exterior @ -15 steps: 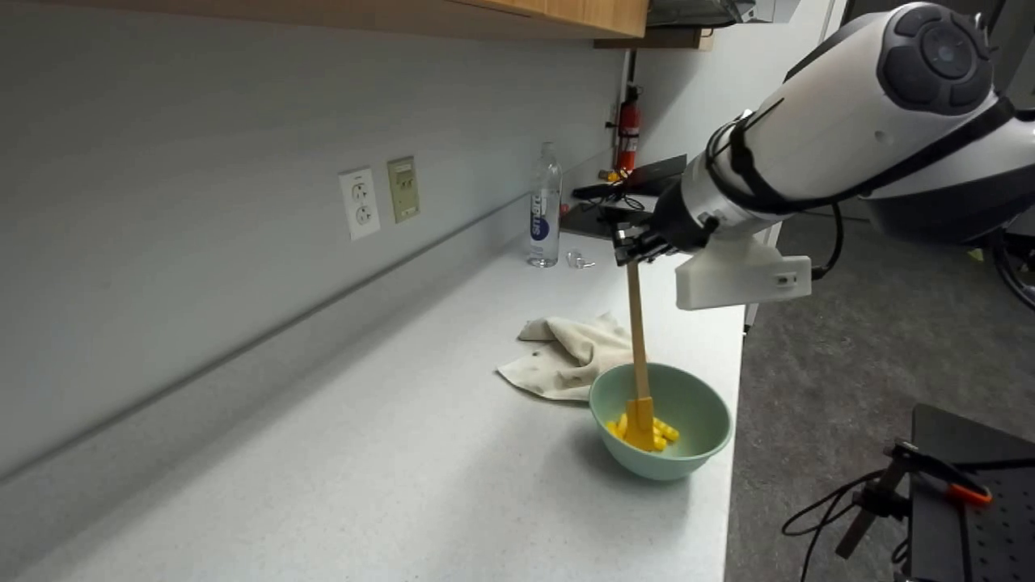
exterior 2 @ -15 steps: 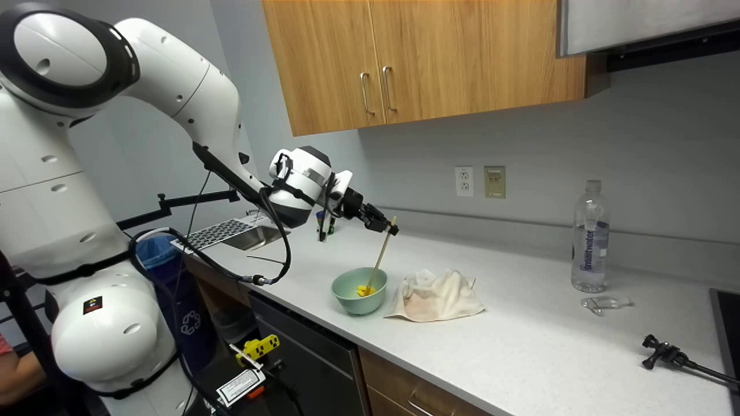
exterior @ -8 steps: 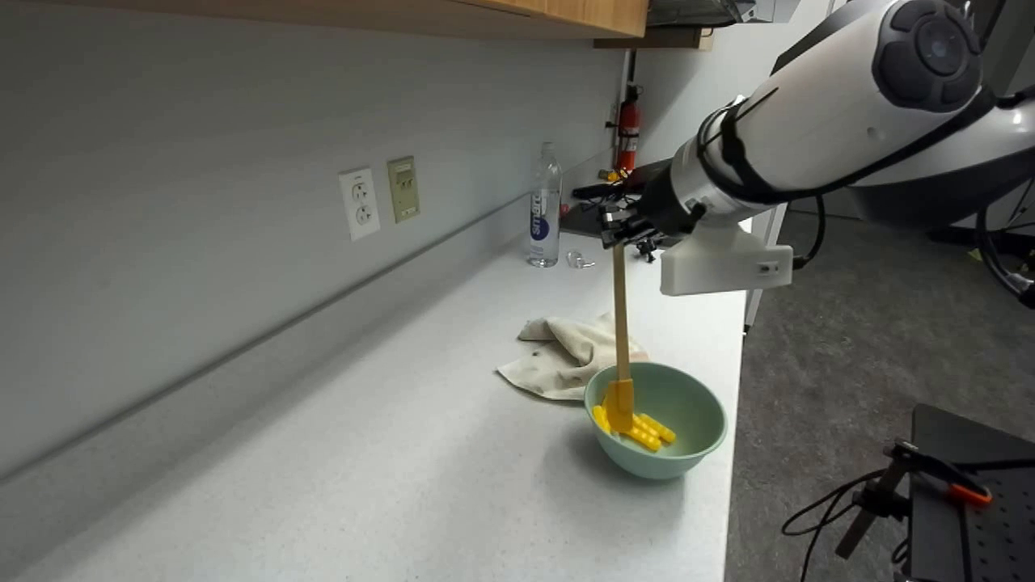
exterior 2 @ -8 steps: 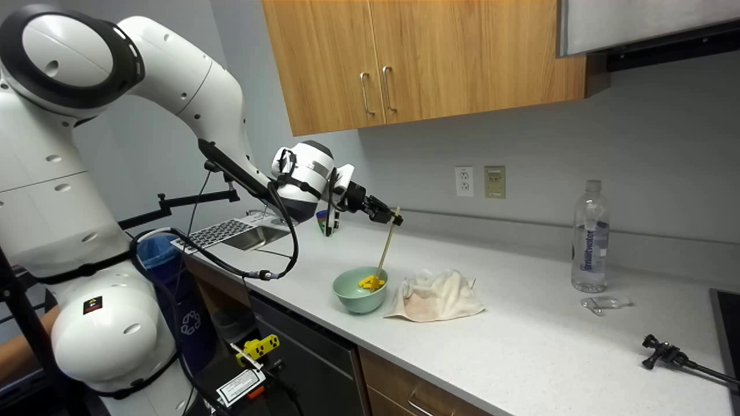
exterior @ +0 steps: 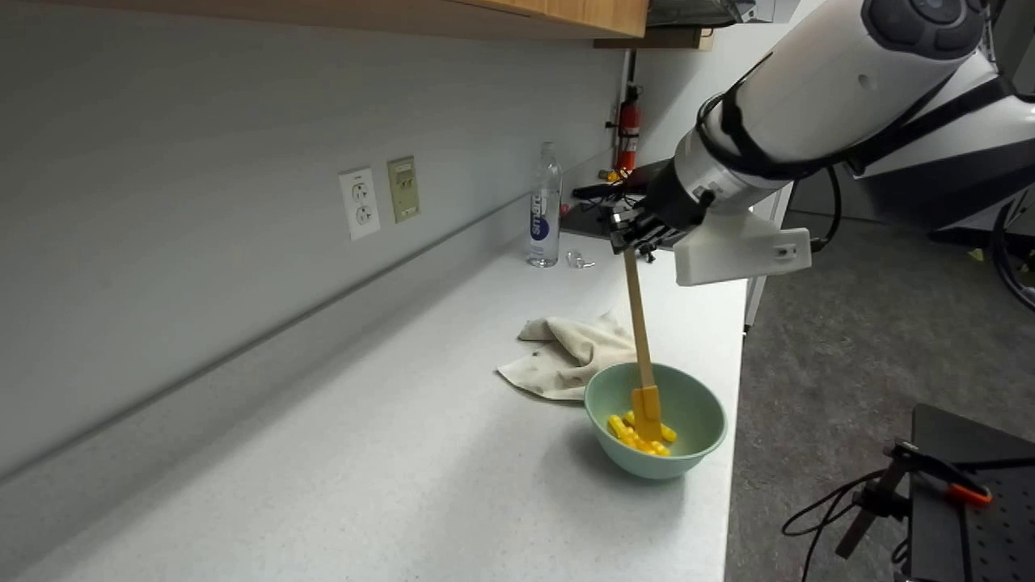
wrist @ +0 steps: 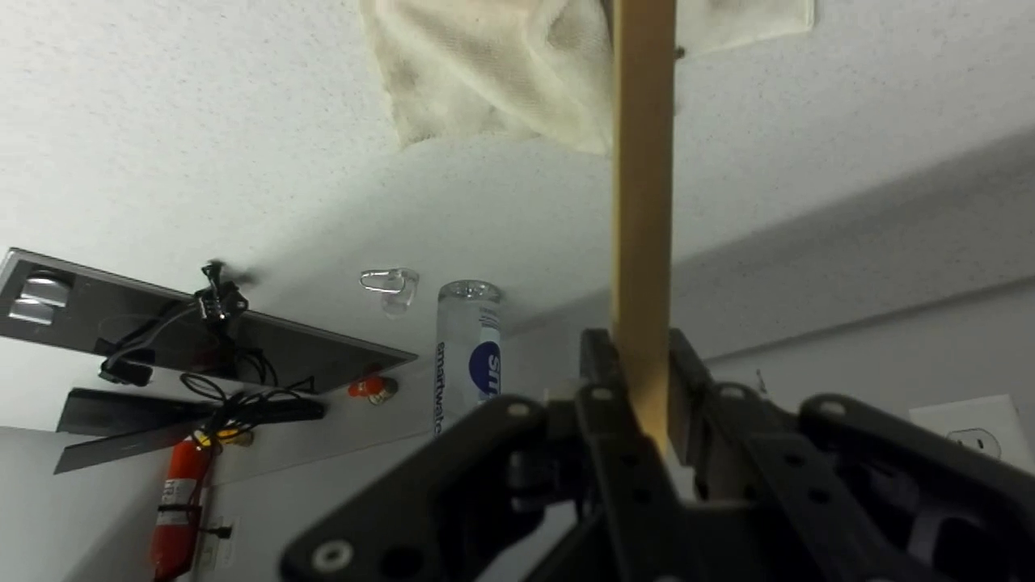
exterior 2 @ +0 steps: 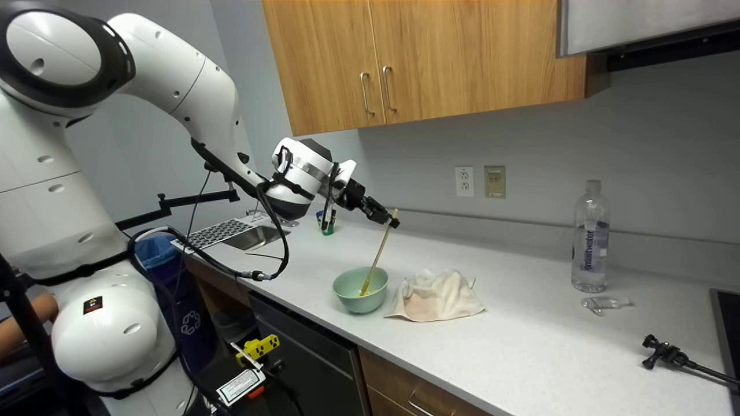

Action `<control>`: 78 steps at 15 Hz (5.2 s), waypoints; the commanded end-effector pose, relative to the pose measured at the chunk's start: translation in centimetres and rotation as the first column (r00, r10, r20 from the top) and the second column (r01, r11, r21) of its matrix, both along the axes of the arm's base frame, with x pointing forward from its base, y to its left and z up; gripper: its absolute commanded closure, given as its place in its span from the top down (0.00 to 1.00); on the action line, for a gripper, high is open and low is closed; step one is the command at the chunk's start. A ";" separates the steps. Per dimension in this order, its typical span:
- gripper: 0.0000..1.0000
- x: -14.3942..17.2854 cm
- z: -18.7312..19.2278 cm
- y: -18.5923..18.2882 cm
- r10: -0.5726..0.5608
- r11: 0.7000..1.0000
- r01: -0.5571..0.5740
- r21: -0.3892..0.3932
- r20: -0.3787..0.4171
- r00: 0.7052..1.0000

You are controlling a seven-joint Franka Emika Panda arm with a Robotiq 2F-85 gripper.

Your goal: Use the wooden spoon to mix in the bowl

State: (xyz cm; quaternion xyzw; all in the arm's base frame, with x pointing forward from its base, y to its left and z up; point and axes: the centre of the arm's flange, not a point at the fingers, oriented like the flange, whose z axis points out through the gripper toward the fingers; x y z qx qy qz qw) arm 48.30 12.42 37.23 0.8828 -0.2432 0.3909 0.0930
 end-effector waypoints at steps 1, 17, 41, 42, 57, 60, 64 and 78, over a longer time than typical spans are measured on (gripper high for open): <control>0.04 -1.3 2.3 -0.2 0.018 1.000 -0.018 -0.002 -0.042 0.999; 0.04 -0.5 -1.7 -2.0 -0.037 0.999 0.038 -0.006 0.052 0.998; 0.04 -3.2 -1.2 0.5 0.058 0.996 -0.059 0.062 0.010 0.998; 0.04 -3.0 -1.6 0.4 0.048 0.997 -0.049 0.059 0.019 0.999; 0.04 -1.3 -0.6 -1.7 -0.042 0.995 0.064 -0.081 0.250 0.967; 0.04 -1.7 0.9 -1.2 -0.031 0.996 0.052 -0.079 0.246 0.969; 0.04 -2.4 2.9 -0.3 0.001 1.000 0.001 -0.017 0.164 0.987; 0.04 -3.7 -1.4 -0.6 -0.005 0.999 0.005 0.033 0.000 1.000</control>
